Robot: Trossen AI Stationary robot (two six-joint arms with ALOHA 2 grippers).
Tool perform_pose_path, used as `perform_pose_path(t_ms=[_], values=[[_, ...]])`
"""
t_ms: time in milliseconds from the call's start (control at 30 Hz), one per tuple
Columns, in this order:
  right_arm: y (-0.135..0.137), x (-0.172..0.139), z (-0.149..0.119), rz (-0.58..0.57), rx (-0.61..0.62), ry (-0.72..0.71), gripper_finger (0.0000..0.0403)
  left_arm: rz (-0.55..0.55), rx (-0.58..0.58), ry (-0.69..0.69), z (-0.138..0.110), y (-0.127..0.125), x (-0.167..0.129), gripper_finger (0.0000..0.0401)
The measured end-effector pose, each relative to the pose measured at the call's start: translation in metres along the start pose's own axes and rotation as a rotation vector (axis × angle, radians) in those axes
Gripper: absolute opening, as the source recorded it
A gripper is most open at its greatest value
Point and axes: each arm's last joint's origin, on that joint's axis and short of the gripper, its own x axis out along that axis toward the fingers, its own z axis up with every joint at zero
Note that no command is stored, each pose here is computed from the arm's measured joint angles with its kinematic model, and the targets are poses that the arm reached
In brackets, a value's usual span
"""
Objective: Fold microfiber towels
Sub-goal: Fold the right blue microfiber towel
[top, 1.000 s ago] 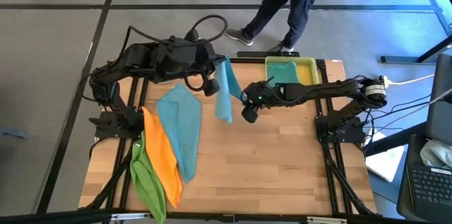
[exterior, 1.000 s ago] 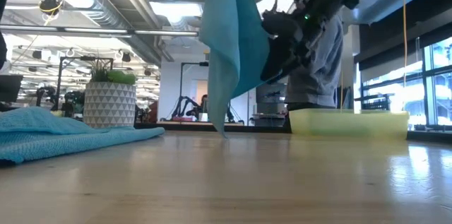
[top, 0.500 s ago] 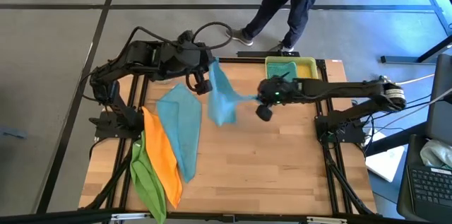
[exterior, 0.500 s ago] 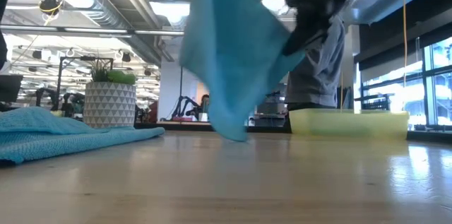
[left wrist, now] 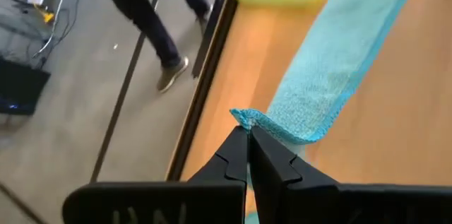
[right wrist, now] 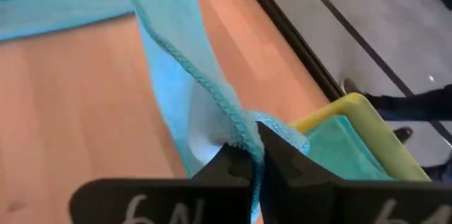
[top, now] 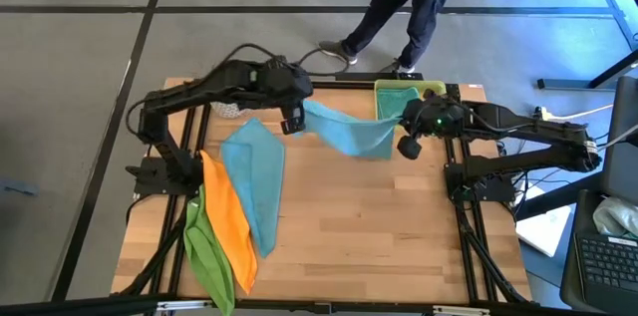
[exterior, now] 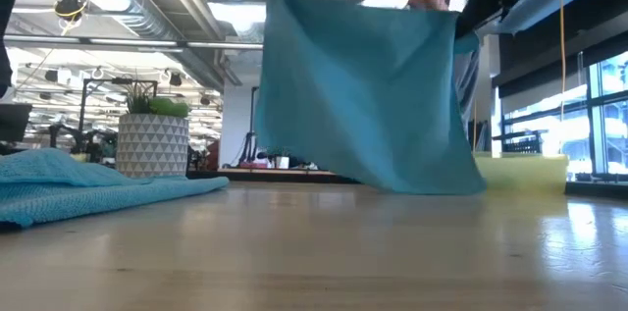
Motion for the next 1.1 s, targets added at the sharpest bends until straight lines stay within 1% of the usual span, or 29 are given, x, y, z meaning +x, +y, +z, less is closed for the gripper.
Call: perform_pose_path(t_ms=[100, 167, 233, 267, 367, 433, 500, 533, 600, 667, 733, 800, 900, 1000, 1100], values=[[-0.001, 0.002, 0.0, -0.01, -0.006, 0.015, 0.0005, 0.016, 0.019, 0.045, -0.006, 0.003, 0.03, 0.0], [-0.002, -0.002, 0.002, -0.009, 0.001, 0.024, 0.0005, -0.007, 0.011, 0.078, -0.011, 0.005, 0.043, 0.0], [-0.003, -0.012, 0.006, -0.021, 0.008, 0.034, 0.0004, -0.036, 0.012, 0.099, -0.014, 0.004, 0.049, 0.0], [-0.005, -0.018, 0.007, -0.058, -0.001, 0.047, 0.0003, -0.041, 0.018, 0.105, -0.015, 0.003, 0.05, 0.0], [-0.011, -0.033, 0.013, -0.182, -0.085, 0.053, 0.0004, -0.048, 0.053, 0.091, -0.014, 0.005, 0.052, 0.0], [-0.015, -0.039, 0.019, -0.188, -0.134, 0.036, 0.0004, -0.053, 0.037, 0.072, -0.013, 0.011, 0.055, 0.0], [-0.017, -0.041, 0.021, -0.126, -0.137, 0.034, 0.0004, -0.076, -0.013, 0.064, -0.012, 0.015, 0.056, 0.0], [-0.016, -0.041, 0.021, -0.079, -0.108, 0.041, 0.0004, -0.088, -0.046, 0.064, -0.012, 0.015, 0.056, 0.0], [-0.012, -0.038, 0.015, 0.005, -0.014, 0.082, 0.0004, -0.14, -0.109, 0.073, -0.013, 0.007, 0.054, 0.0], [-0.004, -0.032, 0.004, 0.093, 0.08, 0.159, 0.0004, -0.208, -0.13, 0.087, -0.013, -0.006, 0.048, 0.0], [0.009, -0.023, -0.009, 0.194, 0.124, 0.238, 0.0004, -0.288, -0.116, 0.088, -0.013, -0.024, 0.043, 0.0], [0.022, -0.015, -0.022, 0.316, 0.128, 0.316, 0.0004, -0.385, -0.069, 0.111, -0.018, -0.047, 0.043, 0.0], [0.042, -0.004, -0.046, 0.476, 0.129, 0.437, 0.0004, -0.482, -0.01, 0.204, -0.034, -0.083, 0.051, 0.0], [0.059, 0.003, -0.065, 0.58, 0.167, 0.516, 0.0005, -0.543, 0.03, 0.289, -0.053, -0.116, 0.055, 0.0], [0.076, 0.006, -0.078, 0.682, 0.197, 0.557, 0.0005, -0.605, 0.052, 0.315, -0.069, -0.148, 0.059, 0.0]])
